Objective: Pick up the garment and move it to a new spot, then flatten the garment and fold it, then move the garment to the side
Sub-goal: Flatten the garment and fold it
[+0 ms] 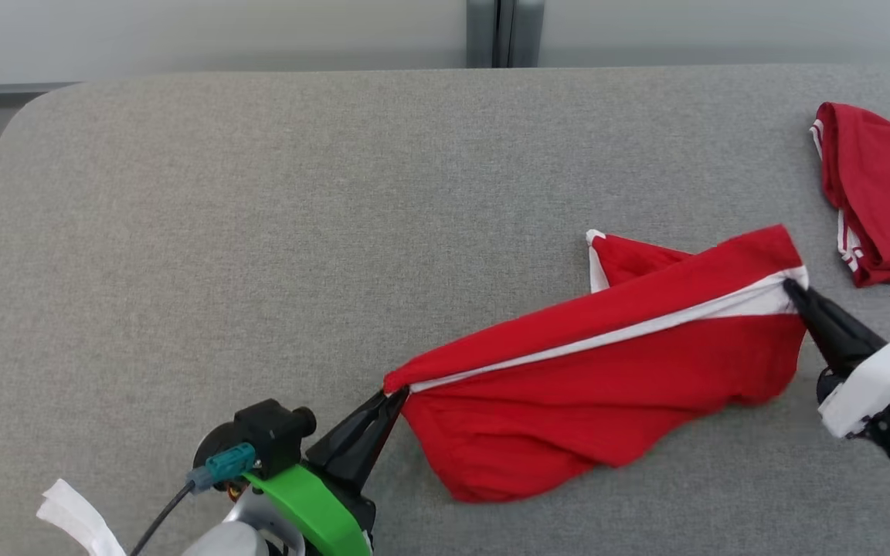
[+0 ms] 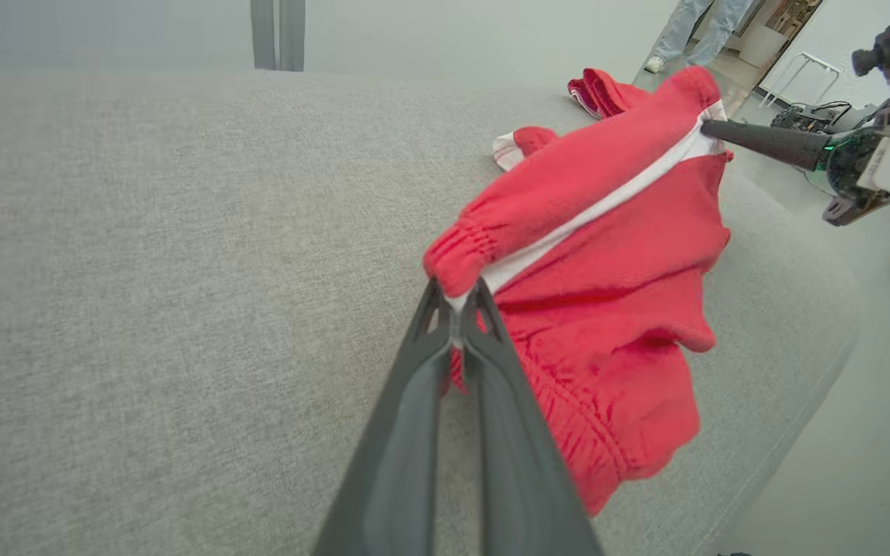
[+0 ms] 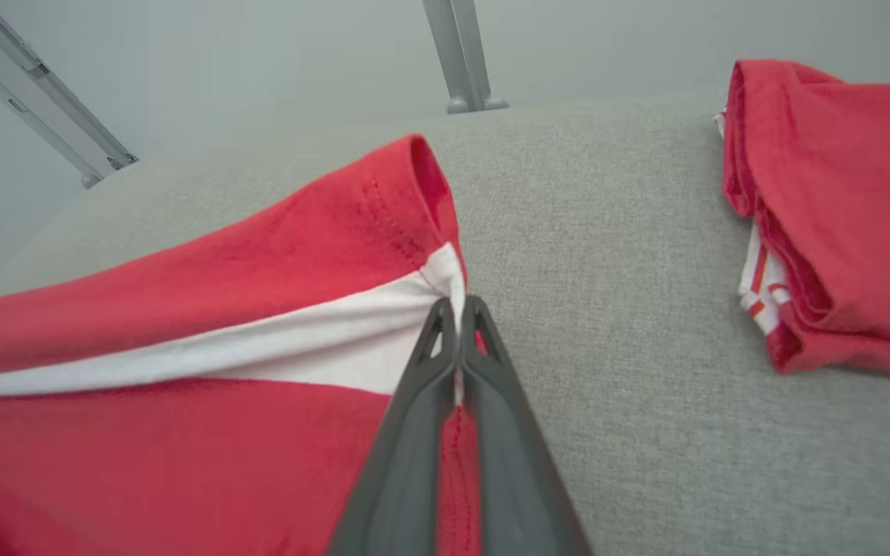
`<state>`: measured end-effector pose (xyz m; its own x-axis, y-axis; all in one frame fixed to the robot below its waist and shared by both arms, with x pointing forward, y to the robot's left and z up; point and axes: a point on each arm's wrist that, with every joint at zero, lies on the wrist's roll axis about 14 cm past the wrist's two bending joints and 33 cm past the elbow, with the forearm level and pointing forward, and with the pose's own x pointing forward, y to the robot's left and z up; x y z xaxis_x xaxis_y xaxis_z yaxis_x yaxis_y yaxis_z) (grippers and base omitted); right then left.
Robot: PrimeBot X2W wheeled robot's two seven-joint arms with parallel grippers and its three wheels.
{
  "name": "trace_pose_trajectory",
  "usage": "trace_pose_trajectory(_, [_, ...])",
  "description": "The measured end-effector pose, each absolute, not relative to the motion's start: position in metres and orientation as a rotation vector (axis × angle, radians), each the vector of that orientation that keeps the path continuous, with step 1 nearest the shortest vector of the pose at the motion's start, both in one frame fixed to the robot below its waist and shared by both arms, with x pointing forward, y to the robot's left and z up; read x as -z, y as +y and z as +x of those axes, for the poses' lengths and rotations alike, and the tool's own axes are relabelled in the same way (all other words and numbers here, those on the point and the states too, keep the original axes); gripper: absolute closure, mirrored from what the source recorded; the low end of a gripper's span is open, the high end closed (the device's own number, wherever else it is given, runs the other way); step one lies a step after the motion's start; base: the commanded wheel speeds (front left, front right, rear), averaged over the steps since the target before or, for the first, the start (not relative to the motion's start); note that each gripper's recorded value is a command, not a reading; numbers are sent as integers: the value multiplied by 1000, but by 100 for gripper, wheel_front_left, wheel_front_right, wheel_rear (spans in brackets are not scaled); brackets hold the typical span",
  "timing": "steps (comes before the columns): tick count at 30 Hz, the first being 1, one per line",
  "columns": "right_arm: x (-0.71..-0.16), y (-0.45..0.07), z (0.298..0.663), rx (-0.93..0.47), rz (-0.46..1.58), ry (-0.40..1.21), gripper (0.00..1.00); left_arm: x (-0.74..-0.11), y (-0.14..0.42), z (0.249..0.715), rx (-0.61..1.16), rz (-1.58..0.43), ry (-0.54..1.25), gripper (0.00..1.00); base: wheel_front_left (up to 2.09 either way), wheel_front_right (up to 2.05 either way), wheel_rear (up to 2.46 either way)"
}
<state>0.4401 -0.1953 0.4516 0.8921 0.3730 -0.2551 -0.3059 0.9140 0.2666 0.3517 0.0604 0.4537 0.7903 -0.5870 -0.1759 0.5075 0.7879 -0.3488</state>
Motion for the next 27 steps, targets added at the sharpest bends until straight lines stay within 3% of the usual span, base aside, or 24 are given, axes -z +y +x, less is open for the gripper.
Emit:
trace_pose_trajectory(13, [-610,-246,464,-302,131,-154,100,-608,30,417,796,-118,-200,100,0,0,0])
trace_pose_trajectory(21, [-704,-228,540,-309,27,-377,100,-727,0,508,847,72,-497,100,0,0,0])
trace_pose_trajectory(27, [-733,-245,594,-216,-36,-513,100,-745,-11,571,814,95,-596,100,0,0,0])
